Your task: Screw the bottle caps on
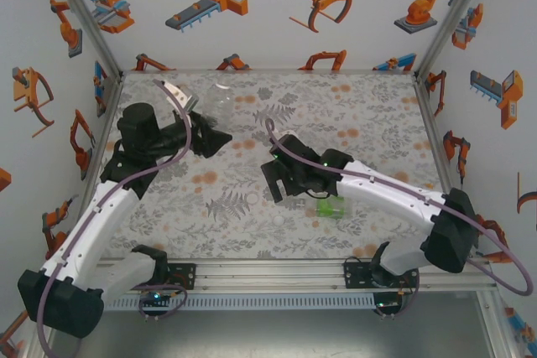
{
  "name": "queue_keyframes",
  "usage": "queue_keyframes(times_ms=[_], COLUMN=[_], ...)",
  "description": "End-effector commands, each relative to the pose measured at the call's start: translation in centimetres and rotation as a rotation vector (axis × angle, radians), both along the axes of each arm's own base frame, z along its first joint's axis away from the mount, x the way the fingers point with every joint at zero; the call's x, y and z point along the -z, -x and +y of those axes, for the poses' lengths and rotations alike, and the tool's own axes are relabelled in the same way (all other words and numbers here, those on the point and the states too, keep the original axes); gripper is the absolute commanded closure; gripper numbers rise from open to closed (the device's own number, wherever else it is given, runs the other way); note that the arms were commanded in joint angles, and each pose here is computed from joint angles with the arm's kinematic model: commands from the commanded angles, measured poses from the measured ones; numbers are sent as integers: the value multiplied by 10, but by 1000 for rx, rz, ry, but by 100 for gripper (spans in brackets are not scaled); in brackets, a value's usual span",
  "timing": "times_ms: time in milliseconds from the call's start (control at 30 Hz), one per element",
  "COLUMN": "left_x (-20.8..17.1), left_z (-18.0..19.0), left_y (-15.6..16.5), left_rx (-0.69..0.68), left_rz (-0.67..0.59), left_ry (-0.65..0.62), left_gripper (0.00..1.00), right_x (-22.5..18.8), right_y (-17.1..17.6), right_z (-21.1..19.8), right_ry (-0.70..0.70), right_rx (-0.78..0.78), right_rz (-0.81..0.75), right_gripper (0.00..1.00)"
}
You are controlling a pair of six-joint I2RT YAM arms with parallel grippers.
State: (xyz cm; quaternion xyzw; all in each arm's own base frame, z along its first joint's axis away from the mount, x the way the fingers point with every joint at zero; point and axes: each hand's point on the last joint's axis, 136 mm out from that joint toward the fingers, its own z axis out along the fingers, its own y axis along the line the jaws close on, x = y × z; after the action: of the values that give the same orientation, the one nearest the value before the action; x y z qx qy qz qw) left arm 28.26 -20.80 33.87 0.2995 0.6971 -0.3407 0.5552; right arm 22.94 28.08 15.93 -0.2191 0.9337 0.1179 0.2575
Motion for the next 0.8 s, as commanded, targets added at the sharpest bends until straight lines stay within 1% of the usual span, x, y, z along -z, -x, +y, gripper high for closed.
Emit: queue_keyframes(times_ms=[0,167,333,467,667,767], left_x=[-16,-36,-55,-68,-109,-127], left_z=[10,13,14,16,21,23], left_y=[3,14,23,29,40,46], left_rx=[-52,-38,-27,-23,-26,-25], left_rz=[-48,-97,-131,-156,-203,-227], left_ry=[45,90,132,146,173,193], left_gripper=[97,99,100,100,100,100], right_x=[3,17,22,25,33,37], right_y=[11,13,13,16,24,29], right_z=[9,12,17,22,57,78], right_ry=[-70,-20,-13,42,96,103], right_rx=[101,98,95,66,-35,-82], right_rz=[120,137,158,148,172,182], right_gripper=[21,24,27,30,34,38])
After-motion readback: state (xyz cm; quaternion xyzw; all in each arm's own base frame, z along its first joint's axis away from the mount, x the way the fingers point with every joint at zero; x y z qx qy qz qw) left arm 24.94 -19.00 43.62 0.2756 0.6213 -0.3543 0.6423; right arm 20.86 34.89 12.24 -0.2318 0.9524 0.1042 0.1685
